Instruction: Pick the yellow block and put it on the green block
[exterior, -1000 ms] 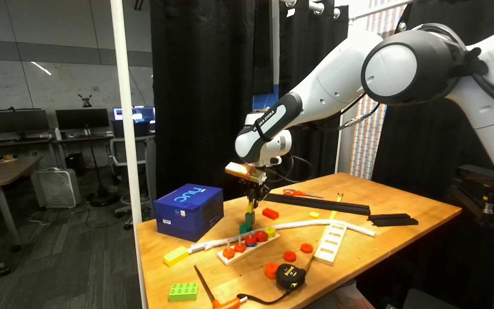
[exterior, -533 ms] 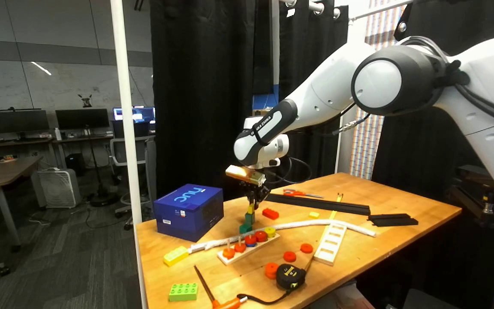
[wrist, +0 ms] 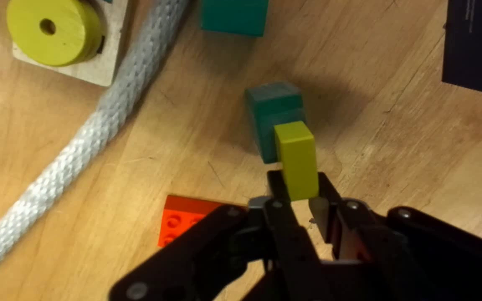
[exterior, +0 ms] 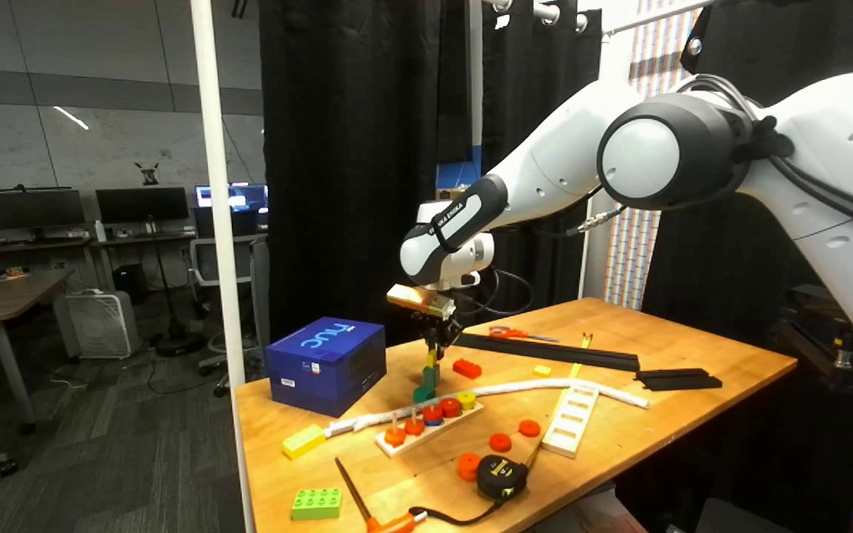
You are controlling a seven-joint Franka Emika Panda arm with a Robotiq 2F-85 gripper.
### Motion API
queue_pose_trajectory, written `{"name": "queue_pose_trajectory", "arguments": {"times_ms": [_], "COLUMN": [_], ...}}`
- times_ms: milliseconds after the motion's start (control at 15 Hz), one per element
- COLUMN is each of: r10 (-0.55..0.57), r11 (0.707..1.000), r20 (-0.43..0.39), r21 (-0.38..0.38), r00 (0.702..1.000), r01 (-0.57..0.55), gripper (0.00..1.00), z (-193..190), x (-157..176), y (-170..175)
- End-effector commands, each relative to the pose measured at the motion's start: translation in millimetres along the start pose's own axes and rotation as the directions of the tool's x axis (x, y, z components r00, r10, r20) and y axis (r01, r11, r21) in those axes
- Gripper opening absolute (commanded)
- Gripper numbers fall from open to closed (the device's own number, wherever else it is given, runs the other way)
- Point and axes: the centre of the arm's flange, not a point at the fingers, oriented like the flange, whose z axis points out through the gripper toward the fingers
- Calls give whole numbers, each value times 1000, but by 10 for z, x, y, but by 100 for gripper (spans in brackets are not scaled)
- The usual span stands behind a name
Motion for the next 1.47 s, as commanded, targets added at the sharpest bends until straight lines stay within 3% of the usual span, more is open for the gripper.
{"name": "queue_pose_trajectory", "arguments": {"times_ms": [0,1400], "r10": [-17,-22], "r11": [1000,1000], "r20": [-15,-11], "r21": [-7,-11], "r00": [1000,1000], "r01": [17,22], "gripper": [11,11], "z": [-35,-127], "x": [58,-81], "y": [-135,-32]}}
